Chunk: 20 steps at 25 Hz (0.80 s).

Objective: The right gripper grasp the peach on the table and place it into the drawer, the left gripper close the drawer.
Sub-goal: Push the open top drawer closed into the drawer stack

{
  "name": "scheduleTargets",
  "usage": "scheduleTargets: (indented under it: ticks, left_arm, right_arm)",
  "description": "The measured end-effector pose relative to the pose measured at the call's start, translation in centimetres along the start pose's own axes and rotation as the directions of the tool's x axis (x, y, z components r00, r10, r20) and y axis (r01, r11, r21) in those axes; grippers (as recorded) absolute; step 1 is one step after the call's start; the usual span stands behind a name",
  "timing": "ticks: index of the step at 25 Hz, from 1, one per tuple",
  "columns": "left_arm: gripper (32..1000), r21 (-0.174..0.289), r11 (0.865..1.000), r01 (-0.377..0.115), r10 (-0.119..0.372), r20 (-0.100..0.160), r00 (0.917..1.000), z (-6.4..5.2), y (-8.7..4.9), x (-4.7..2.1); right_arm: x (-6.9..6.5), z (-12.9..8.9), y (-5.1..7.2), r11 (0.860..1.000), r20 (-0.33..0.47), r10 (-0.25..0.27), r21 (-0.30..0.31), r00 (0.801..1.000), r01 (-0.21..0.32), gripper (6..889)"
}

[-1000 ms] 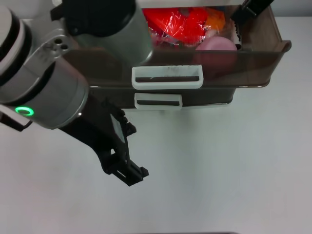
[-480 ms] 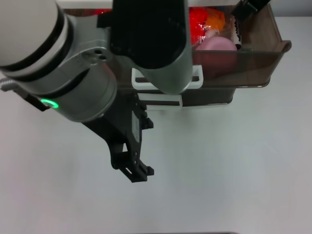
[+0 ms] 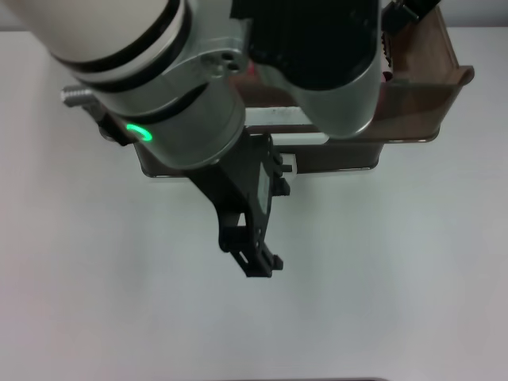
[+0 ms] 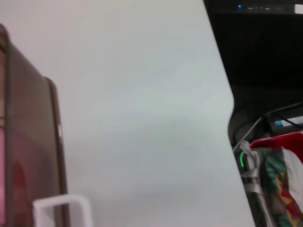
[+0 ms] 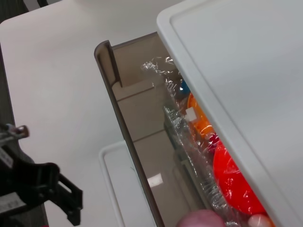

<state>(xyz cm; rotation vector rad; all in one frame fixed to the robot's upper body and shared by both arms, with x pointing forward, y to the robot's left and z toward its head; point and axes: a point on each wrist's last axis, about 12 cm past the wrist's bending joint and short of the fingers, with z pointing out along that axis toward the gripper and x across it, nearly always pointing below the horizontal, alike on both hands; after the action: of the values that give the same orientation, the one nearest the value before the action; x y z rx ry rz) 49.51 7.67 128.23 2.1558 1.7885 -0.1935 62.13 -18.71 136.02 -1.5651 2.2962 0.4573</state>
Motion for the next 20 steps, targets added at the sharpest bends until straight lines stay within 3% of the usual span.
scheduleTargets:
  ticks: [10,20]
  left_arm:
    - [850,-0.033,0.999,0.013,-0.014,-0.007,0.9999,0.6,1.4,-0.05]
    - [851,-0.018,1.0,0.015,-0.016,-0.031,0.9994,1.2,2.2,-0.13]
  right_arm:
    - [0.0,0.1,0.0,1.0,-0.006,0.001,0.004,1.0,-0.001,733]
    - [0.0,0.1,0.0,1.0,-0.008,0.0,0.006,1.0,0.0,733]
